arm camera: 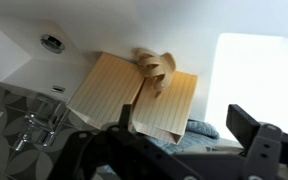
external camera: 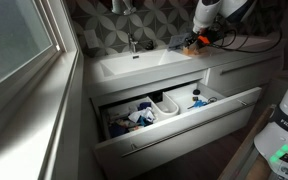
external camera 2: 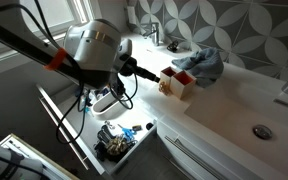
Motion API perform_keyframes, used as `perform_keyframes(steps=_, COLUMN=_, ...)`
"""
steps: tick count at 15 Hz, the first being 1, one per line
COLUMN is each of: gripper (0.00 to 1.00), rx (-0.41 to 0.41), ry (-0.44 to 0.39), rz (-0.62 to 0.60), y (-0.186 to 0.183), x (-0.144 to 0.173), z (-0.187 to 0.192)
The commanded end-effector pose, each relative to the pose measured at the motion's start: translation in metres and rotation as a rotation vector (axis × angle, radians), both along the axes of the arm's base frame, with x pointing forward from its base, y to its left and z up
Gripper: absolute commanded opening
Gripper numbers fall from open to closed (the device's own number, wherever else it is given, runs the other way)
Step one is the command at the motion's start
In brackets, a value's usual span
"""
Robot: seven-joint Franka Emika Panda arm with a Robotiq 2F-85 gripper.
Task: Take the brown hair claw from the drawer and place it in front of the boxes
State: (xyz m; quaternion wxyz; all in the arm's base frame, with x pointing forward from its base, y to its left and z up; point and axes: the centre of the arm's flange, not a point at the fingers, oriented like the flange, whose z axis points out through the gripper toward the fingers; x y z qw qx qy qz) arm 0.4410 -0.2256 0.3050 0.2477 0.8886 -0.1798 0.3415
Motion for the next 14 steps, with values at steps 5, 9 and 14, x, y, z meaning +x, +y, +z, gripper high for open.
perform_keyframes(steps=5, gripper=1.00, rx=0.128, ry=0.125, rz=0.116, y=0.040, x=-0.073, z=0.084)
perform_keyframes(steps=9, gripper=1.00, rx=0.128, ry=0.135, rz=0.124, y=0.032, x=-0.076, z=0.017)
perform_keyframes(steps=14, gripper=1.00, rx=0.138, ry=0.148, rz=0.134, y=0.042, x=-0.087, z=0.019)
